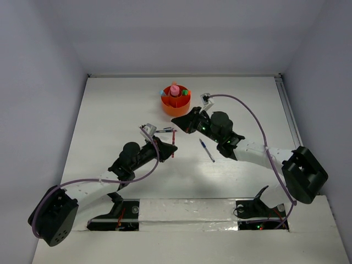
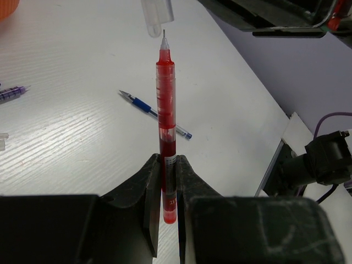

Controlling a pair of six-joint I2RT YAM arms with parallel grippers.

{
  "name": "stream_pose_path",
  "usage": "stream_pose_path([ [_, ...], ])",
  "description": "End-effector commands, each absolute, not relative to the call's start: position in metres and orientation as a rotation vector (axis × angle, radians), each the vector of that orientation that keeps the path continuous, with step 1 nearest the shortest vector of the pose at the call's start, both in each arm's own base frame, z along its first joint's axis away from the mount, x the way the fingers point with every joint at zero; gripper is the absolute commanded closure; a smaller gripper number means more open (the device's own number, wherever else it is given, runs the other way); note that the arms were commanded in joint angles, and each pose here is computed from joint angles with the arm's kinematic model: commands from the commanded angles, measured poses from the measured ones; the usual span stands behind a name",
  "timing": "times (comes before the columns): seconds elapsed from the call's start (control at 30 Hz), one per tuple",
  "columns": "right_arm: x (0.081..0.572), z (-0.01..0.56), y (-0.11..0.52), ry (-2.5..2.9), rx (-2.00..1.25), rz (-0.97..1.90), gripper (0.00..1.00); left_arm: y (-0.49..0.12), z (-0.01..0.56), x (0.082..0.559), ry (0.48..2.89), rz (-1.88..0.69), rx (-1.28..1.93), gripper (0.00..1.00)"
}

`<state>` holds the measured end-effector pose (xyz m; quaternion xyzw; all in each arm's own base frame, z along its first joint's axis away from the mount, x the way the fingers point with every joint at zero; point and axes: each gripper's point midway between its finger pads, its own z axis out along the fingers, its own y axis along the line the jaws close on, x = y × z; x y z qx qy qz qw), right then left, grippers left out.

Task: Sort the stationery into containers
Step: Close the pen cap on the pen.

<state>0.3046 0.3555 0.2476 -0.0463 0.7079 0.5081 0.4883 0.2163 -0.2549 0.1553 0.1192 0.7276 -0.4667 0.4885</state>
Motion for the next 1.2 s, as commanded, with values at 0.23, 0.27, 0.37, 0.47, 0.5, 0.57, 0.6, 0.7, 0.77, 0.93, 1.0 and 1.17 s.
stream_pose_path([
  [0.23, 0.298, 0.284, 0.354, 1.591, -0.123, 1.277, 1.00, -0.257, 0.181, 0.220, 1.675, -1.148, 0.288, 1.00],
  [0.27, 0.298, 0.282, 0.354, 1.594, -0.123, 1.276, 1.00, -0.257, 0.182, 0.220, 1.672, -1.154, 0.286, 1.00],
  [0.37, 0.299, 0.278, 0.354, 1.603, -0.120, 1.268, 1.00, -0.259, 0.183, 0.219, 1.667, -1.168, 0.290, 1.00],
  [0.47, 0.300, 0.276, 0.354, 1.606, -0.119, 1.266, 1.00, -0.259, 0.186, 0.219, 1.657, -1.170, 0.296, 1.00],
  [0.5, 0.300, 0.276, 0.354, 1.608, -0.119, 1.266, 1.00, -0.259, 0.185, 0.218, 1.658, -1.168, 0.296, 1.00],
  [0.57, 0.300, 0.275, 0.355, 1.608, -0.121, 1.268, 1.00, -0.258, 0.185, 0.218, 1.656, -1.168, 0.296, 1.00],
  [0.6, 0.300, 0.276, 0.355, 1.605, -0.123, 1.270, 1.00, -0.258, 0.186, 0.218, 1.654, -1.167, 0.297, 1.00],
  [0.7, 0.299, 0.274, 0.355, 1.608, -0.124, 1.273, 1.00, -0.257, 0.187, 0.218, 1.648, -1.168, 0.291, 1.00],
  [0.77, 0.295, 0.274, 0.357, 1.609, -0.132, 1.280, 1.00, -0.257, 0.186, 0.220, 1.657, -1.160, 0.281, 1.00],
  [0.93, 0.291, 0.277, 0.357, 1.593, -0.140, 1.276, 1.00, -0.259, 0.190, 0.223, 1.658, -1.172, 0.257, 1.00],
  [1.0, 0.286, 0.274, 0.359, 1.590, -0.152, 1.277, 1.00, -0.260, 0.196, 0.224, 1.652, -1.177, 0.251, 1.00],
  [1.17, 0.270, 0.270, 0.363, 1.567, -0.162, 1.291, 1.00, -0.258, 0.205, 0.226, 1.638, -1.190, 0.206, 1.00],
])
